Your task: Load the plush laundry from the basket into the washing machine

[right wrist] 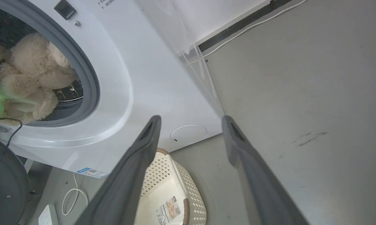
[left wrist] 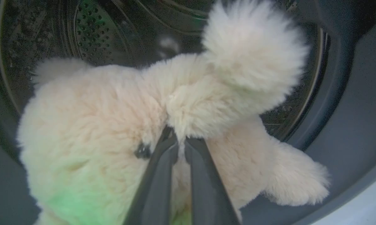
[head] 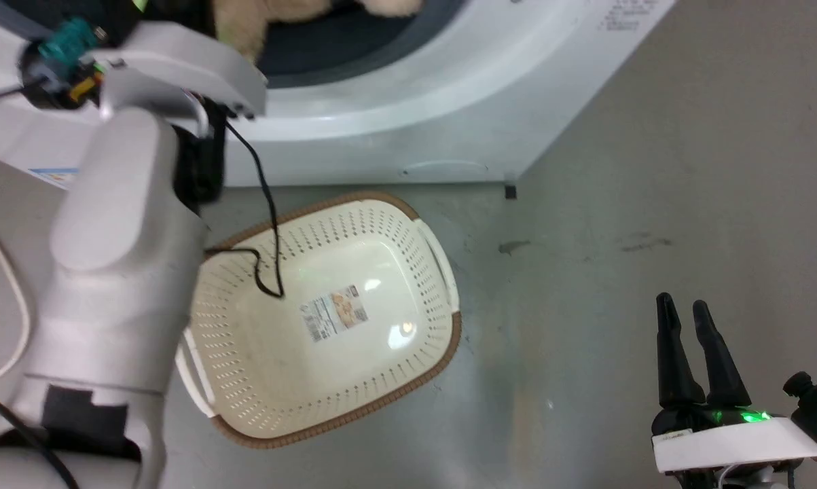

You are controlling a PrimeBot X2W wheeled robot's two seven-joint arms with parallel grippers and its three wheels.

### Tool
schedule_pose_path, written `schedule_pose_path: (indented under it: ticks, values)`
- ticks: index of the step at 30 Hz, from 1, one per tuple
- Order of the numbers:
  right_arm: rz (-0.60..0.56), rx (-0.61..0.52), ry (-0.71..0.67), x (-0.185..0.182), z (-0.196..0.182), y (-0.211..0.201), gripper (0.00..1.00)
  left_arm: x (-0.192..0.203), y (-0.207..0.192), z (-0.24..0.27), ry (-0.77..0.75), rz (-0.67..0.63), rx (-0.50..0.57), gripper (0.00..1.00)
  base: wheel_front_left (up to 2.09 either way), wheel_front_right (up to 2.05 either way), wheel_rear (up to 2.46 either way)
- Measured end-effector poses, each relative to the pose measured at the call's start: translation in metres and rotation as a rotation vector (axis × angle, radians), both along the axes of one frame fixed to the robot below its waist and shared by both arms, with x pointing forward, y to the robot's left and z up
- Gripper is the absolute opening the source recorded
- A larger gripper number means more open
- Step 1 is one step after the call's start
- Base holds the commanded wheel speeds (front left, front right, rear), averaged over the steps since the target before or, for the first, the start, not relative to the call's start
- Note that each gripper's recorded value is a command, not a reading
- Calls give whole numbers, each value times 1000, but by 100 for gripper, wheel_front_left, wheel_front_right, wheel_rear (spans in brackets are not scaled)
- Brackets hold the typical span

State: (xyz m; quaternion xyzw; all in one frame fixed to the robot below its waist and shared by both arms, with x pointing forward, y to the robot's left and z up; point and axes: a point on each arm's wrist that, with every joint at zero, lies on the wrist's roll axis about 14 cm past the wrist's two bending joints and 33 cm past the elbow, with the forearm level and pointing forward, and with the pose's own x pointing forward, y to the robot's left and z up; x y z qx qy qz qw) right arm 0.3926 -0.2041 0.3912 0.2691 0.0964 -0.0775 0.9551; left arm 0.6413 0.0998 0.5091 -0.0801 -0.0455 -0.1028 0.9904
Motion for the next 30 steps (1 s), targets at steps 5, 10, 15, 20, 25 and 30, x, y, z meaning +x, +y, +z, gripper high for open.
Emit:
schedule_pose_path:
  ticks: [5,10,15,20,25,30]
  values:
    - [-26,-5,41,-2,-13,-8,100,29,-3,-9,-10,-6,15,0,0,0,0]
    - [-50,-17,74,-4,-24,-17,100,57,-2,-19,-21,-1,25,0,0,0,0]
    - [-87,-29,128,-11,-40,-28,100,89,-6,-29,-46,-5,56,0,0,0,0]
    - [-103,-35,159,-17,-47,-33,100,107,-9,-38,-52,-9,76,0,0,0,0]
    - [-118,-45,192,-25,-53,-37,100,124,-10,-39,-65,-4,86,0,0,0,0]
    - [-130,-43,218,-30,-59,-38,100,138,-12,-42,-73,-3,90,0,0,0,0]
